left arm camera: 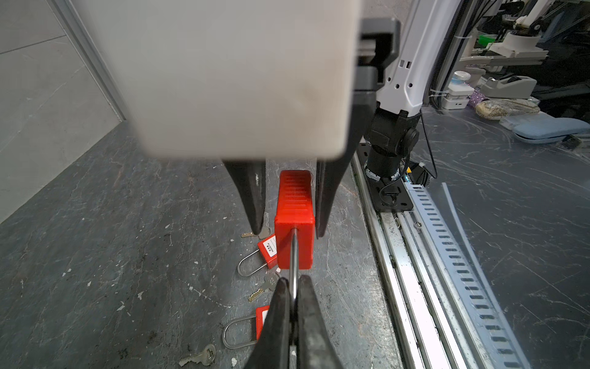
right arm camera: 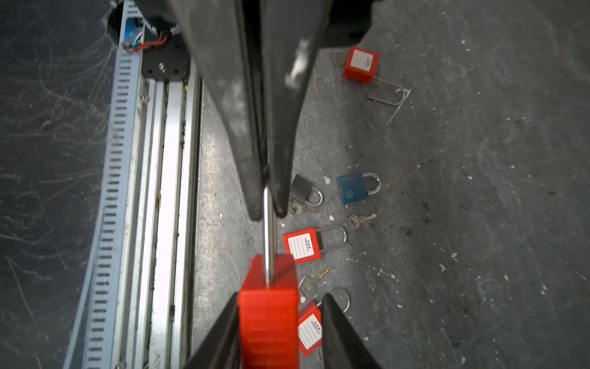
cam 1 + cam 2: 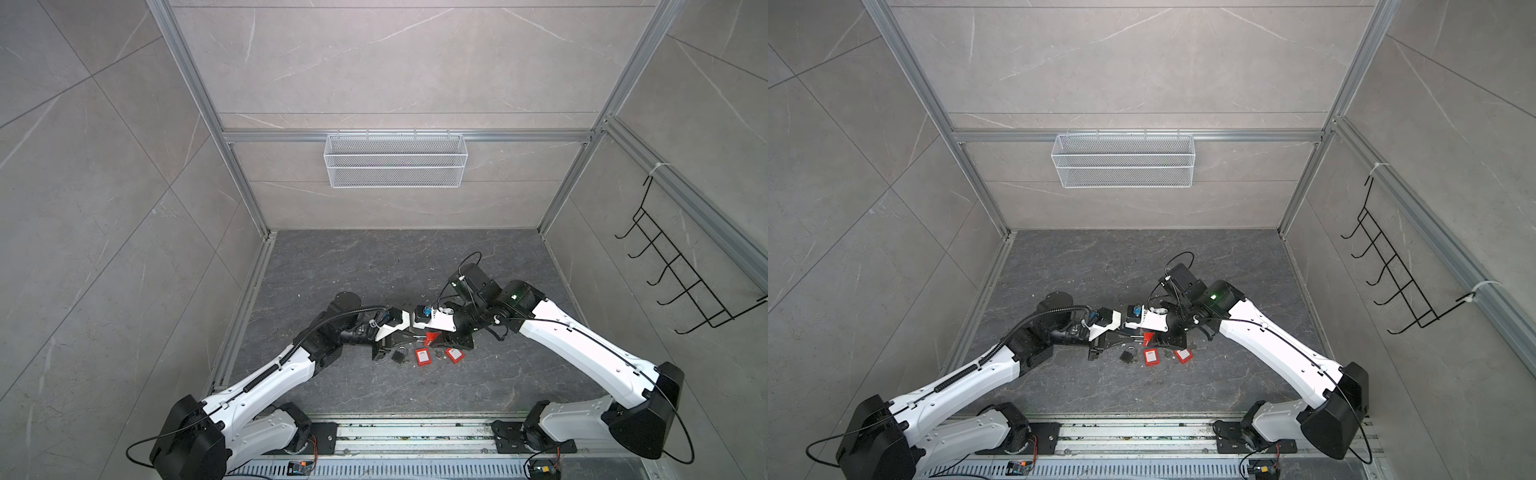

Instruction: Lock with the key

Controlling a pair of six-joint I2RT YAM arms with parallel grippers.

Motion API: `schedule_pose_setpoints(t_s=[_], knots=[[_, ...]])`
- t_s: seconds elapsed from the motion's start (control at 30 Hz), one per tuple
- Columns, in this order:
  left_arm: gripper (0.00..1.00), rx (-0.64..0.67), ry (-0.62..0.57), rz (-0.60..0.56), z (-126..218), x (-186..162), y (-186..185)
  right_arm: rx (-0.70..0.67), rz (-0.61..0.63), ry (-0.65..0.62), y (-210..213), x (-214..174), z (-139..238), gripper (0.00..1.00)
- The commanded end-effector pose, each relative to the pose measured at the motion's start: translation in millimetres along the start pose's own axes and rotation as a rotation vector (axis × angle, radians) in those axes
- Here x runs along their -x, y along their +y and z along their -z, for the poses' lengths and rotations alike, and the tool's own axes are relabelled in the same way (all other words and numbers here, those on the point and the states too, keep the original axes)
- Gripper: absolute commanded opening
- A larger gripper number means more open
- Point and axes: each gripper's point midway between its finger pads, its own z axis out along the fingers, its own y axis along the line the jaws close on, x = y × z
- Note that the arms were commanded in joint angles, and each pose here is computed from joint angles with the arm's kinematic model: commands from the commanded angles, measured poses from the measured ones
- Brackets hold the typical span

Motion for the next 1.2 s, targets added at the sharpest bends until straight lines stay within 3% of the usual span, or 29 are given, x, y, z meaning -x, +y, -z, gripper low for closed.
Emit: schedule_pose_setpoints(t_s=[0.0, 0.13, 0.27, 0.5, 0.83, 1.07, 1.17], knots=[[0.00, 0.007, -0.073, -0.076, 12, 25, 0, -0.067, 0.033, -0.040, 0, 7, 20, 0.59], [0.00, 0.017, -0.078, -0.081, 18, 27, -1, -0.084, 0.015, -0.022, 6, 0, 37, 0.65], [0.00, 0.002, -0.076, -0.086, 20, 28, -5, -0.053, -0.030, 0.016, 15, -10, 51, 0.64], [0.00, -0.037, -0.068, -0.079, 21, 28, -13, -0.005, -0.098, 0.043, 13, -12, 53, 0.46], [0.00, -0.054, -0.080, -0.092, 21, 35, -15, 0.159, -0.165, 0.096, 21, -19, 25, 0.40], [0.00, -0.047, -0.105, -0.096, 23, 42, -15, 0.168, -0.183, 0.113, 15, -24, 10, 0.23], [0.00, -0.031, -0.125, -0.096, 23, 45, -13, 0.136, -0.175, 0.106, 11, -26, 7, 0.20]])
